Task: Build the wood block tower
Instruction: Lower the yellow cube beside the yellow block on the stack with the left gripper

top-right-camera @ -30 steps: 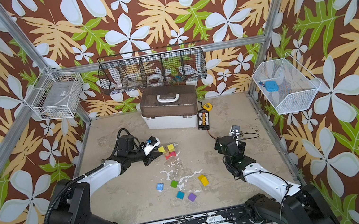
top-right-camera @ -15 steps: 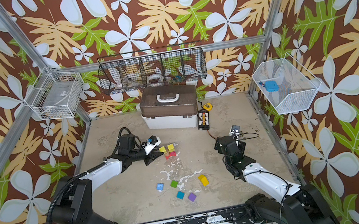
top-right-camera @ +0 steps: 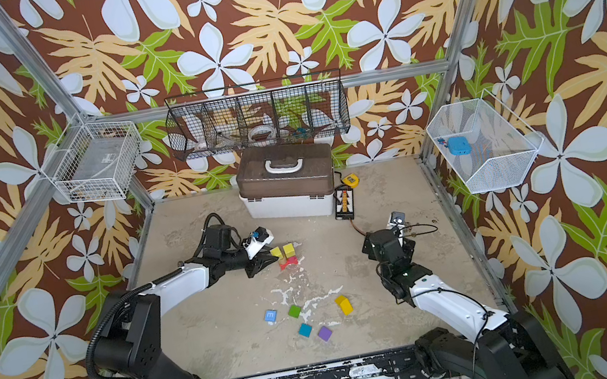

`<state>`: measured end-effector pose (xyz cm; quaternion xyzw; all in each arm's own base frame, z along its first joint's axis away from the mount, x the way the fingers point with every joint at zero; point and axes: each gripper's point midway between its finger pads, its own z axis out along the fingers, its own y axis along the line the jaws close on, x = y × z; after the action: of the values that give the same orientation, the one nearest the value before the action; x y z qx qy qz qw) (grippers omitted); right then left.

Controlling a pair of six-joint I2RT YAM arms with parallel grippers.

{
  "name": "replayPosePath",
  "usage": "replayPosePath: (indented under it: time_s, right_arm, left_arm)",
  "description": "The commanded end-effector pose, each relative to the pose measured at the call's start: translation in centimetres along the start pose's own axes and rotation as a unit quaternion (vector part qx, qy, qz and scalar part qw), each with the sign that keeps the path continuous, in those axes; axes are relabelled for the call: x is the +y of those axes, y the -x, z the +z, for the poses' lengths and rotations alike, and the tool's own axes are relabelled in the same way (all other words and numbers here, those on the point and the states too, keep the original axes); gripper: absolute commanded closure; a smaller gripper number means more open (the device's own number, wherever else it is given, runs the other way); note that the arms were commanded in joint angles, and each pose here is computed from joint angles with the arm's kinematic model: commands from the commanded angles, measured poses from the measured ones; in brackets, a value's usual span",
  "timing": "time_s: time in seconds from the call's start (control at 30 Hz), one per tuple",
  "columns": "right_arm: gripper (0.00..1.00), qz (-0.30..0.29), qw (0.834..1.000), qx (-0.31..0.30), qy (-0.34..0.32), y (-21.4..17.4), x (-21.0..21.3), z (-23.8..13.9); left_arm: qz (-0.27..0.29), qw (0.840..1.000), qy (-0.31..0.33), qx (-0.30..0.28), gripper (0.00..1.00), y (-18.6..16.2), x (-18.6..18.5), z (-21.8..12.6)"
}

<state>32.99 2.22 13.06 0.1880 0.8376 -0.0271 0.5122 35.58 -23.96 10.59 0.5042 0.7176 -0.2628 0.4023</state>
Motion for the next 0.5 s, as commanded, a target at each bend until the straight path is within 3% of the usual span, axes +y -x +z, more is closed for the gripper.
replayPosePath:
  time_s: [0.0,0.47]
  right_arm:
    - [0.06,0.0,1.0,-0.005,-0.001,0.41,0.1,0.01]
    - [0.07,0.0,1.0,-0.004,-0.001,0.32,0.12,0.05]
  left_arm:
    - [0.001,1.0,-0.014,0.002,1.0,0.03,-0.48,0.25]
    - [-0.007,1.0,-0.021,0.02,1.0,-0.21,-0.22,1.13]
